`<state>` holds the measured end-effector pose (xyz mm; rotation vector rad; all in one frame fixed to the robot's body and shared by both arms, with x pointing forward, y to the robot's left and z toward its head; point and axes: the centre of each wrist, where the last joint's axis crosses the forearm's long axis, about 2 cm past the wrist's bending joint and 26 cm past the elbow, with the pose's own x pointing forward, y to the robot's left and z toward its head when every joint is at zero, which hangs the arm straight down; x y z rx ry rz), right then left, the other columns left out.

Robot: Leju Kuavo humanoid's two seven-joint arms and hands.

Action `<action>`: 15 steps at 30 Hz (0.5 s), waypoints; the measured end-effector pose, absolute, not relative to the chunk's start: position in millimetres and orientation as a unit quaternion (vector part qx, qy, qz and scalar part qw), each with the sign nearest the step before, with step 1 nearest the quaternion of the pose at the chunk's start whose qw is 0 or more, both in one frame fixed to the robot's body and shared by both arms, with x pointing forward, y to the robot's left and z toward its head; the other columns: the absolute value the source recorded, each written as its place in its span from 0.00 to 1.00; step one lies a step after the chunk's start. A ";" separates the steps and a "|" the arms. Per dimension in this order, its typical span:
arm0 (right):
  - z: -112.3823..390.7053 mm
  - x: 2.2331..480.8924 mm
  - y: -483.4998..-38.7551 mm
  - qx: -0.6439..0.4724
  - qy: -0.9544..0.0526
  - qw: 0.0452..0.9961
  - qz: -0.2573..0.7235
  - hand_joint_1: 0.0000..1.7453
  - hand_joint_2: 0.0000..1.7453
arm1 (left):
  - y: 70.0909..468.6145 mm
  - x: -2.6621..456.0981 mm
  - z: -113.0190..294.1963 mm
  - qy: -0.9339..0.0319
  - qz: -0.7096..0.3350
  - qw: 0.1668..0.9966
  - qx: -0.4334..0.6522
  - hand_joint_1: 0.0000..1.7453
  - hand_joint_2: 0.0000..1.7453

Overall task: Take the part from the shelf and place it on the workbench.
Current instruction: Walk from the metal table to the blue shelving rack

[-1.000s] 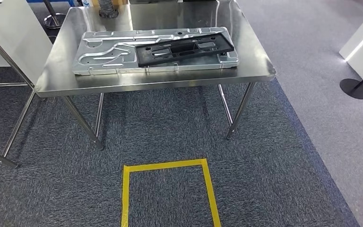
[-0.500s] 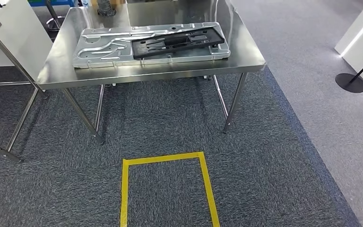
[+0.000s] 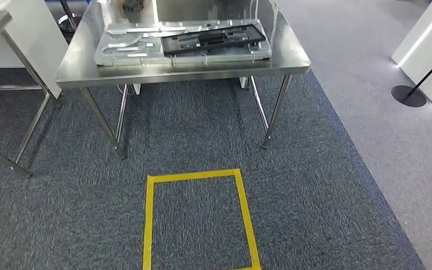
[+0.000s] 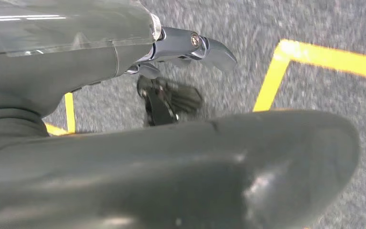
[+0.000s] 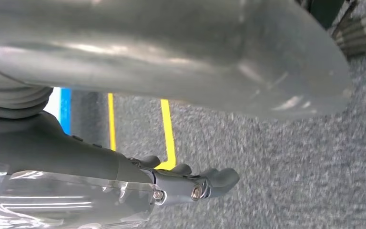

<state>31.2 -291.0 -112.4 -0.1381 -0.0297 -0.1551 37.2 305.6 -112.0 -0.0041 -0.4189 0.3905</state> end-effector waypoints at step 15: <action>-112.2 33.1 -285.5 -0.063 -0.041 0.995 -0.069 0.00 0.00 | 303.2 38.0 -112.0 -0.212 0.190 0.959 -0.008 0.00 0.00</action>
